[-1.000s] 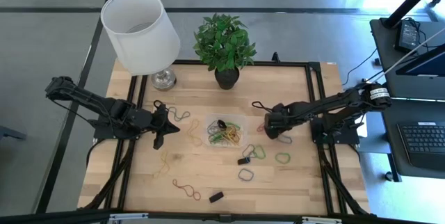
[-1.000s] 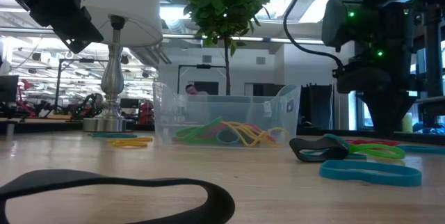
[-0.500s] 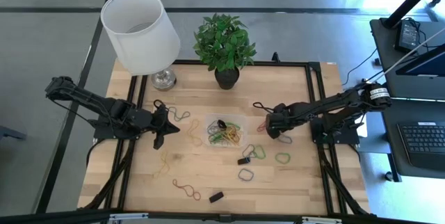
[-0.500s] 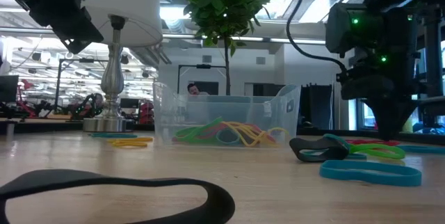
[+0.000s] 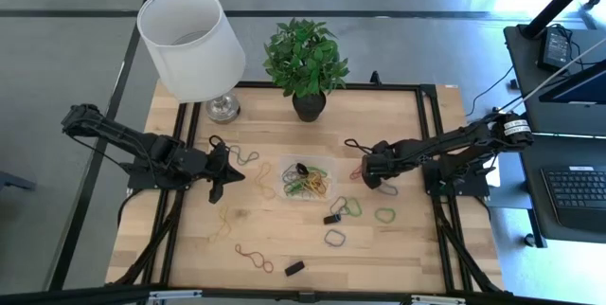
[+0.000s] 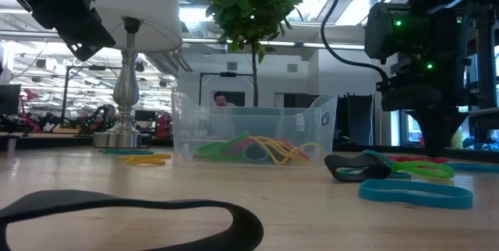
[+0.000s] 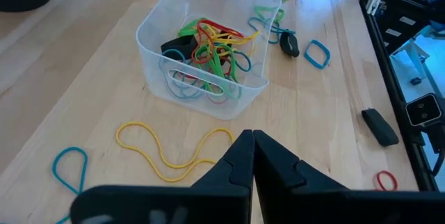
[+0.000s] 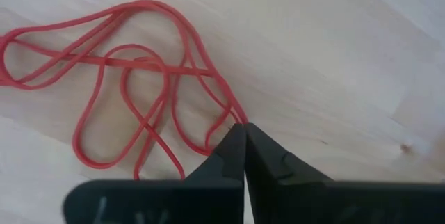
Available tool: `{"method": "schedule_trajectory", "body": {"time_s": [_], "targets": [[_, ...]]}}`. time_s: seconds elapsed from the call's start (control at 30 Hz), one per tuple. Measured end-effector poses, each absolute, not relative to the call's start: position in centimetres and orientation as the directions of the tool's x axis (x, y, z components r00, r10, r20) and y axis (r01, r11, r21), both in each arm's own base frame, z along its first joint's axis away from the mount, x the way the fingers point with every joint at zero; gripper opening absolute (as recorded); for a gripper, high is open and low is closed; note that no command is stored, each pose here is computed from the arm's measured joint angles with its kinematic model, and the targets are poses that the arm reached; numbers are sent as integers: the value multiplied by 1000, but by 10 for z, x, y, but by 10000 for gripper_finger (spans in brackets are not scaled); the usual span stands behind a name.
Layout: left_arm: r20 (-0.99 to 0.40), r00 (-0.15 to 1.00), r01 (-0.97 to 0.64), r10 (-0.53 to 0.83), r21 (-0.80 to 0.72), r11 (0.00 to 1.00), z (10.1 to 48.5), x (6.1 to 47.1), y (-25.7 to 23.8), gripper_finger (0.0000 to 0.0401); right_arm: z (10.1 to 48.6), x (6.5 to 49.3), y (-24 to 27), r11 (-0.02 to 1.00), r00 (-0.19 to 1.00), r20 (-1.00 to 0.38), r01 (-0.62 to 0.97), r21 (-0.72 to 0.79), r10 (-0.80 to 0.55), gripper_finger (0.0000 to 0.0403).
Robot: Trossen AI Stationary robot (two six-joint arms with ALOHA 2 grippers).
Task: Pick and place rubber bands into bin
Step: Put the red rubber band into the transparent container
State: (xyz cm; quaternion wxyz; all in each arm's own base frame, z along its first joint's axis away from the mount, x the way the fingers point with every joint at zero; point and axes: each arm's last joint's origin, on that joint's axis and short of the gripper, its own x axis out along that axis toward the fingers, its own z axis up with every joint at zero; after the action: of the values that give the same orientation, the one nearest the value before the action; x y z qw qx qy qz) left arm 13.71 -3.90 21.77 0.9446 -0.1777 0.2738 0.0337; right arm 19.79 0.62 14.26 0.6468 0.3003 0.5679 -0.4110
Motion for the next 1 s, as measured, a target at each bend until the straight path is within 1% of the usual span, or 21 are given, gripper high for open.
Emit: {"method": "schedule_trajectory", "body": {"time_s": [0.17,0.4,0.6,0.83,1.0], "targets": [[-529,848,-161,-34,-317,935,218,137,-39,3,143,196,6,482,-4,-981,871,-98,-192,2],[-529,848,-161,-34,-317,935,218,137,-39,3,143,196,6,482,-2,-979,870,-102,-204,7],[-529,848,-161,-34,-317,935,218,137,-39,3,143,199,6,484,26,-977,871,-82,-213,49],[-530,848,-161,-34,-317,935,218,137,-39,3,137,194,5,480,11,-976,872,-96,-215,107],[-530,848,-161,-34,-317,935,218,137,-39,3,133,191,5,476,4,-976,873,-103,-217,118]]}}
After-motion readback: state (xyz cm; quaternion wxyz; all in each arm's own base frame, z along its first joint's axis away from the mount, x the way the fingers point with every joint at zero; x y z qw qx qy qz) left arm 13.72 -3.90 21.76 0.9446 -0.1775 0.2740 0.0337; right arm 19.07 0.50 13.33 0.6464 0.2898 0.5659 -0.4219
